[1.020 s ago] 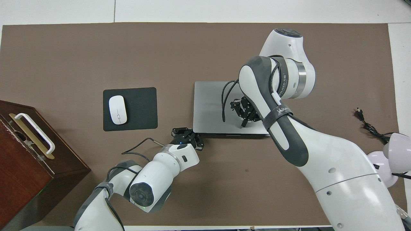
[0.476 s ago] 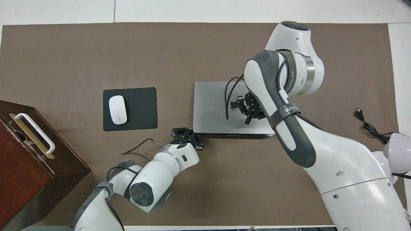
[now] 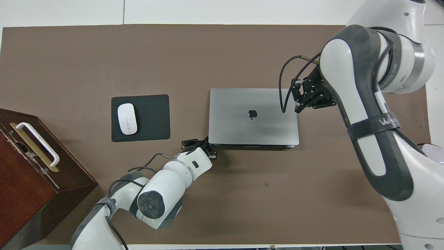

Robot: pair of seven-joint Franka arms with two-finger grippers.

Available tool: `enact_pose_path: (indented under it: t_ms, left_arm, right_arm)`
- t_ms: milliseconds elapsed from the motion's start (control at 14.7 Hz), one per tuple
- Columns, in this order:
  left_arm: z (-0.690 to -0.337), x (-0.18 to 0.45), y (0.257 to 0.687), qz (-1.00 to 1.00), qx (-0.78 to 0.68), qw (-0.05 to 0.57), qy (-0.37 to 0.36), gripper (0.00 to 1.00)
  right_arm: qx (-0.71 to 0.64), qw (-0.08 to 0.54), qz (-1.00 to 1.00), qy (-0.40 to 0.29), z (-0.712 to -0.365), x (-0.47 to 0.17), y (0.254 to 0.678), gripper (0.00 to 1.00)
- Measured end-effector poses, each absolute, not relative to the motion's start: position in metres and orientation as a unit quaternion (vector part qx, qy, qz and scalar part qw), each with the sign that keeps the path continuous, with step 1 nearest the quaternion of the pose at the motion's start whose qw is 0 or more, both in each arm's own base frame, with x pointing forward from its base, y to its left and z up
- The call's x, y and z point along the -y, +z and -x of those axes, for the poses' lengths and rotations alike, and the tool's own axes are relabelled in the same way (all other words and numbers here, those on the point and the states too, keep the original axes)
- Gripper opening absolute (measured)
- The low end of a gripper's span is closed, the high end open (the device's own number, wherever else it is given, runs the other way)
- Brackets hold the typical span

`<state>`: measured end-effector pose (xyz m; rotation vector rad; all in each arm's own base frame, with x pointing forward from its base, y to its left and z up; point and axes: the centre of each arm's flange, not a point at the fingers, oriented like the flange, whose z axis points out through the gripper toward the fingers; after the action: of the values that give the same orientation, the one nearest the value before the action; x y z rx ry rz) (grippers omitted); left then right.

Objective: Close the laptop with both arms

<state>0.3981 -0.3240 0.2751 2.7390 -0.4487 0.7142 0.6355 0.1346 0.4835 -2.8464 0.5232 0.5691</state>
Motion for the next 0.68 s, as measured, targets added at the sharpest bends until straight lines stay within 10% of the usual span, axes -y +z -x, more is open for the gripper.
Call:
enact_pose_path:
  t_ms: [680]
  left_arm:
    - [-0.396, 0.296, 0.335, -0.978, 0.139, 0.090, 0.130, 0.01]
  right_arm:
    - [-0.098, 0.038, 0.994, 0.035, -0.601, -0.081, 0.623, 0.01]
